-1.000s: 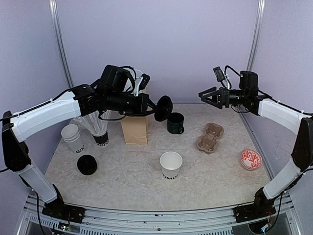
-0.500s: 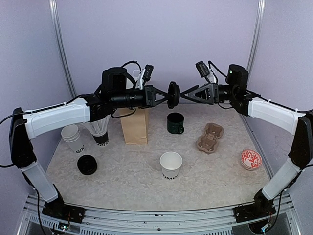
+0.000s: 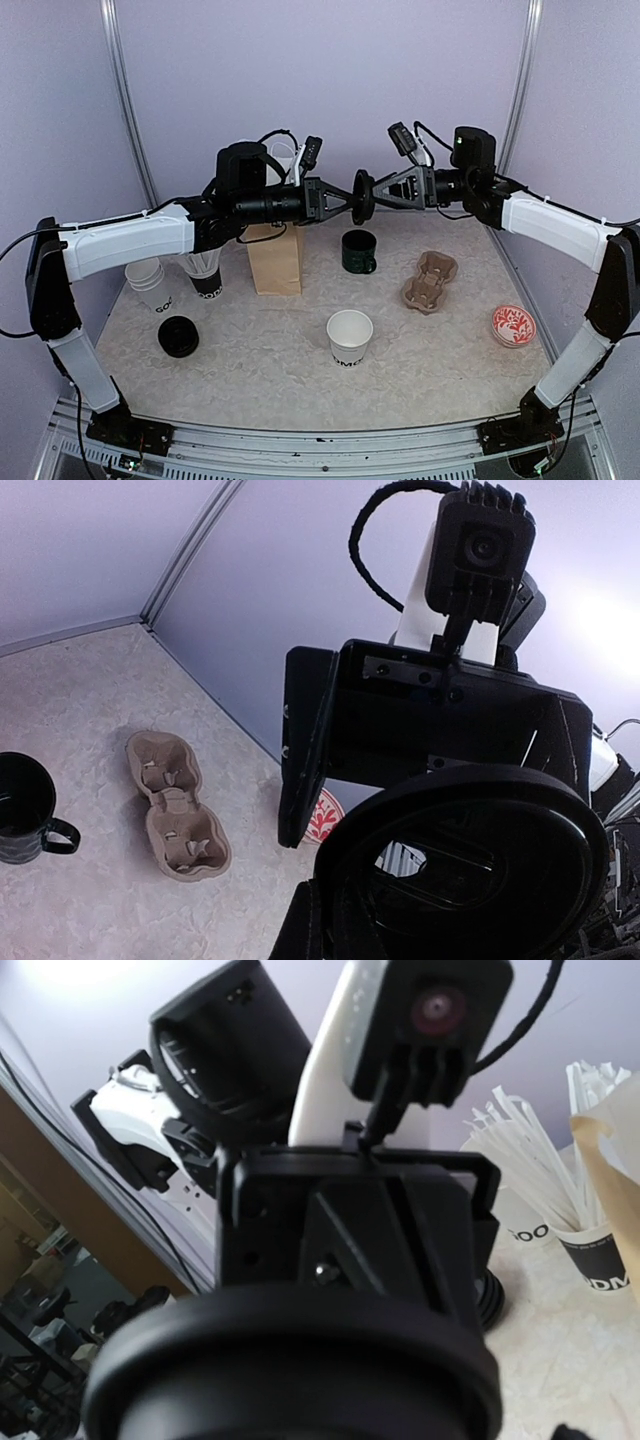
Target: Pack the takeout coffee
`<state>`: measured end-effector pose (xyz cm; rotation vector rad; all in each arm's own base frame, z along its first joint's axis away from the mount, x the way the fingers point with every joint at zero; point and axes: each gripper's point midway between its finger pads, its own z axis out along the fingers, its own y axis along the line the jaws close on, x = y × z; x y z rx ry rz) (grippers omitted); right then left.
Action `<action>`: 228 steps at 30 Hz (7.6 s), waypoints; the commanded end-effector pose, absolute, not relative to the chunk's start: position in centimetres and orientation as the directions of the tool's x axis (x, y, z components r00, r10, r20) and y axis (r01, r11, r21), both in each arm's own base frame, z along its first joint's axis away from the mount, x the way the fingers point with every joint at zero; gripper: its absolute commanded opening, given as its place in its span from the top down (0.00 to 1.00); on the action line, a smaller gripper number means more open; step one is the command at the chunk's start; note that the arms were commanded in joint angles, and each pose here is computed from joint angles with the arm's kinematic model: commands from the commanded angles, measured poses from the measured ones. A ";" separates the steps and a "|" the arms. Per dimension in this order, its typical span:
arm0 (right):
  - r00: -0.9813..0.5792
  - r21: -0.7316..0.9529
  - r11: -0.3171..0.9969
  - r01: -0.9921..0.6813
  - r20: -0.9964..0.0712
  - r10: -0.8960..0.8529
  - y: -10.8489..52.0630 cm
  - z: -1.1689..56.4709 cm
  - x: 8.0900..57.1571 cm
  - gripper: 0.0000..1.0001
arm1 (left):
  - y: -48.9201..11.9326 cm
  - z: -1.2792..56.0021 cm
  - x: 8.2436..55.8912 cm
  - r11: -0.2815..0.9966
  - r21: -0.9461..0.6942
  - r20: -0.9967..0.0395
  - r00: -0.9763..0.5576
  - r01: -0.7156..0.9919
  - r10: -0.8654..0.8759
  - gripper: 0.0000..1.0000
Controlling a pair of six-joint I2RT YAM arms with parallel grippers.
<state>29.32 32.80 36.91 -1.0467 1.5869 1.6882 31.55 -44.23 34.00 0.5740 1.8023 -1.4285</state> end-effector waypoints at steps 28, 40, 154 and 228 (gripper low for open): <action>-0.501 0.510 -0.065 -0.858 -0.857 -0.123 33.2 34.7 28.9 0.26 | -45.0 32.1 31.3 0.325 -0.611 -0.775 -0.630 0.722 -0.058 0.70; -0.258 0.217 0.154 -0.964 -0.905 -0.338 29.7 29.9 30.1 0.29 | -39.2 20.2 26.6 0.693 -0.369 -0.711 -0.668 0.619 0.217 0.49; 0.150 0.083 -0.180 -0.980 -0.278 -0.949 32.2 13.6 19.6 0.19 | -32.5 15.0 29.4 0.945 -0.154 -0.759 -0.646 0.289 0.074 0.48; -0.655 0.646 0.334 -0.686 -0.349 -0.670 26.5 7.2 23.6 0.58 | -41.1 5.1 23.4 0.687 -0.521 -0.418 -0.853 0.507 0.313 0.61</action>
